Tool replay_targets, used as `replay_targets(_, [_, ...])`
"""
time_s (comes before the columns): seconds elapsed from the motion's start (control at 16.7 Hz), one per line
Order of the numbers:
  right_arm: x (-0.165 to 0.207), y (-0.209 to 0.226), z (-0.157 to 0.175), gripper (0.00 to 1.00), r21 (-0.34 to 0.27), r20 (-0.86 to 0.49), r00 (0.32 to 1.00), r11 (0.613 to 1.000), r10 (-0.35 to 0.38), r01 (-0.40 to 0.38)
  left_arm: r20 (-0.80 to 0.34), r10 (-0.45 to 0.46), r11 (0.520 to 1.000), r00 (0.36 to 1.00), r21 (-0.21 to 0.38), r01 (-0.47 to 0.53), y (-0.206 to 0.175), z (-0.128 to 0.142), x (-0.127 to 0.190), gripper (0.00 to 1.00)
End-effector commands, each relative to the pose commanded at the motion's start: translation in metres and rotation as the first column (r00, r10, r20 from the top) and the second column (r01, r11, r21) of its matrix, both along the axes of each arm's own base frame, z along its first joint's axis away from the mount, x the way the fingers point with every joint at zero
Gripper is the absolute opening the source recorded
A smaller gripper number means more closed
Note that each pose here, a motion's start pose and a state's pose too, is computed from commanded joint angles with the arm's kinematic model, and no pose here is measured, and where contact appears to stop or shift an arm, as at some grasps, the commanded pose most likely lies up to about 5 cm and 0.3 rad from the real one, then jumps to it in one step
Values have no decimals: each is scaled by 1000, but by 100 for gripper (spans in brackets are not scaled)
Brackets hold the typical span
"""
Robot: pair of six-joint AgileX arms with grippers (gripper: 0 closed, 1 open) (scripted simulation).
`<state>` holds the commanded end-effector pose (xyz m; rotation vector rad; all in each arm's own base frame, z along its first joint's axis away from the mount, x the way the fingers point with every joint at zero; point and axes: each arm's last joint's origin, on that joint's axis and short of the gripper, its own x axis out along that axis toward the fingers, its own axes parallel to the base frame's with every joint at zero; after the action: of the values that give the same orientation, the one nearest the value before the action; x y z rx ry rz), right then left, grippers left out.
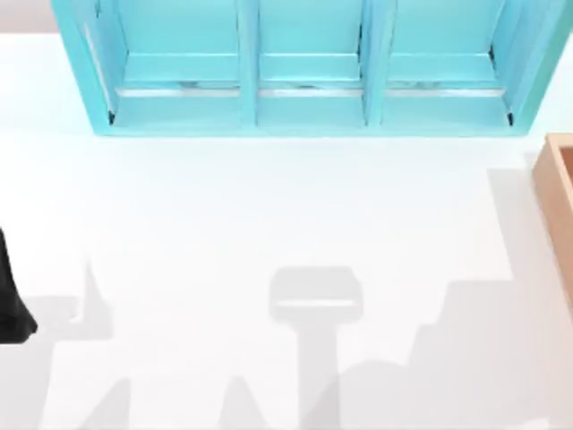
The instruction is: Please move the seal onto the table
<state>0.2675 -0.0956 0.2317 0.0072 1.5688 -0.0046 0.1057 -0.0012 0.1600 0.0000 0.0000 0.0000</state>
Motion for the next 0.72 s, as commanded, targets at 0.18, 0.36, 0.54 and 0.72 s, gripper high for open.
replay_targets(0.18, [0, 0, -13, 100, 1, -2, 1000, 1000, -3, 3, 0, 0, 1000, 1000, 0, 0, 0, 0, 0, 100])
replay_targets(0.36, [0, -1, -40, 100, 1, -2, 1000, 1000, -3, 3, 0, 0, 1000, 1000, 0, 0, 0, 0, 0, 100])
replay_targets(0.54, [1, -2, -72, 100, 1, -3, 1000, 1000, -4, 4, 0, 0, 1000, 1000, 0, 0, 0, 0, 0, 100])
replay_targets(0.72, [0, -1, -95, 100, 1, -2, 1000, 1000, -3, 3, 0, 0, 1000, 1000, 0, 0, 0, 0, 0, 100])
